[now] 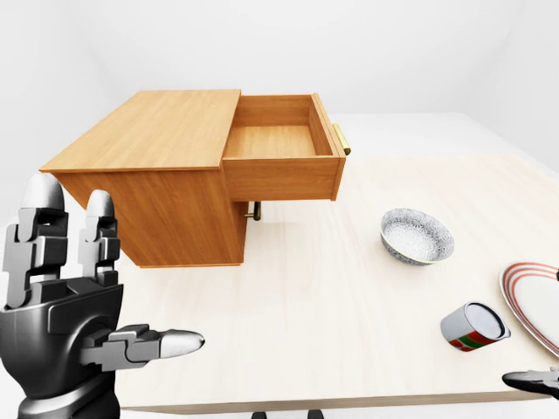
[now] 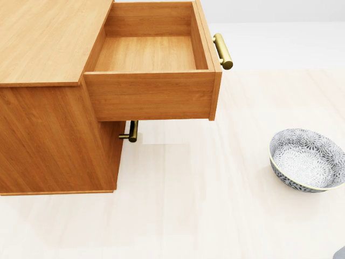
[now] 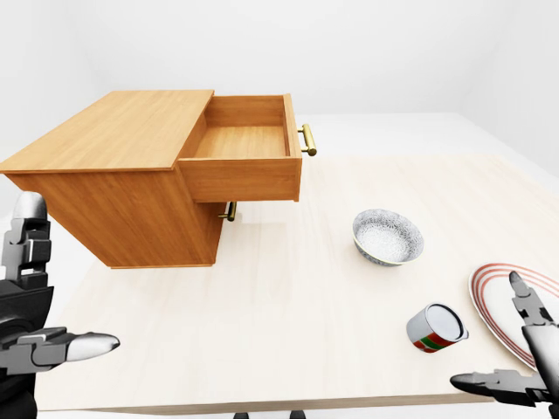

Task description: Put the ketchup in the top drawer of the cabinet.

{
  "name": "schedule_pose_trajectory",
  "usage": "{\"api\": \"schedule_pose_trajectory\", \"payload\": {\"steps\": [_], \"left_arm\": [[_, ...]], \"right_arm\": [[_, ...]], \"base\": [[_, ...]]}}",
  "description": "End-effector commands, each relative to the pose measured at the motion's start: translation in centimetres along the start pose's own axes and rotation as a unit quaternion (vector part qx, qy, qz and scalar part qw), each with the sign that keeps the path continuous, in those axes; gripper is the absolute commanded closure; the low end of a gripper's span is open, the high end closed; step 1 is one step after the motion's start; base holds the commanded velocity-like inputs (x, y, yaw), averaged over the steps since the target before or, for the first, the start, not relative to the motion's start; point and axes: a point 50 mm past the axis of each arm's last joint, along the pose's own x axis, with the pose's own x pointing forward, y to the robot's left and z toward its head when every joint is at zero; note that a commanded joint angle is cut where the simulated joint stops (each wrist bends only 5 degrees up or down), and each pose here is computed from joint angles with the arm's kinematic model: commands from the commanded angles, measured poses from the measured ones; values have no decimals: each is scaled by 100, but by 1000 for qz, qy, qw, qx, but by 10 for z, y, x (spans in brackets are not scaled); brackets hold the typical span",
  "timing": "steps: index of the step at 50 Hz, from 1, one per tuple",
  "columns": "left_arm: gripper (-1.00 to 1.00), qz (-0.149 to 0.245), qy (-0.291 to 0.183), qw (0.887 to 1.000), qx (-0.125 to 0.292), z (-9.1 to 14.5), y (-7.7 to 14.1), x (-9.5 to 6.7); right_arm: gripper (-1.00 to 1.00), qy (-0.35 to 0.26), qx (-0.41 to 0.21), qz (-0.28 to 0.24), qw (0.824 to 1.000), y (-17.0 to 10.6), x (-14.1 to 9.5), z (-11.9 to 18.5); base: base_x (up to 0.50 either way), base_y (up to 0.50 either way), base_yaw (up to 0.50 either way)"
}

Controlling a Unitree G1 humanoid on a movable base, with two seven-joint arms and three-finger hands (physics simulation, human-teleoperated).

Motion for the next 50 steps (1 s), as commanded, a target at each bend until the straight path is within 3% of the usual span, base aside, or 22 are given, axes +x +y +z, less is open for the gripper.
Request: {"api": "schedule_pose_trajectory", "payload": {"steps": [1,23,42,50], "left_arm": [[-100,0,2,1000,-1,-1,0,0],[-100,-2,6,1000,-1,-2,-1,0],[-100,-4,7,1000,-2,-2,-2,-1],[-100,-3,10,1000,-3,-4,-2,-1]], "right_arm": [[-98,-1,-2,18,1000,5,10,0],[-98,-3,-5,57,998,18,23,1],[-98,42,36,102,993,31,32,-28],[-98,41,31,111,993,34,35,-26]], "base": [[0,0,0],[0,0,0],[0,0,0],[0,0,0]]}}
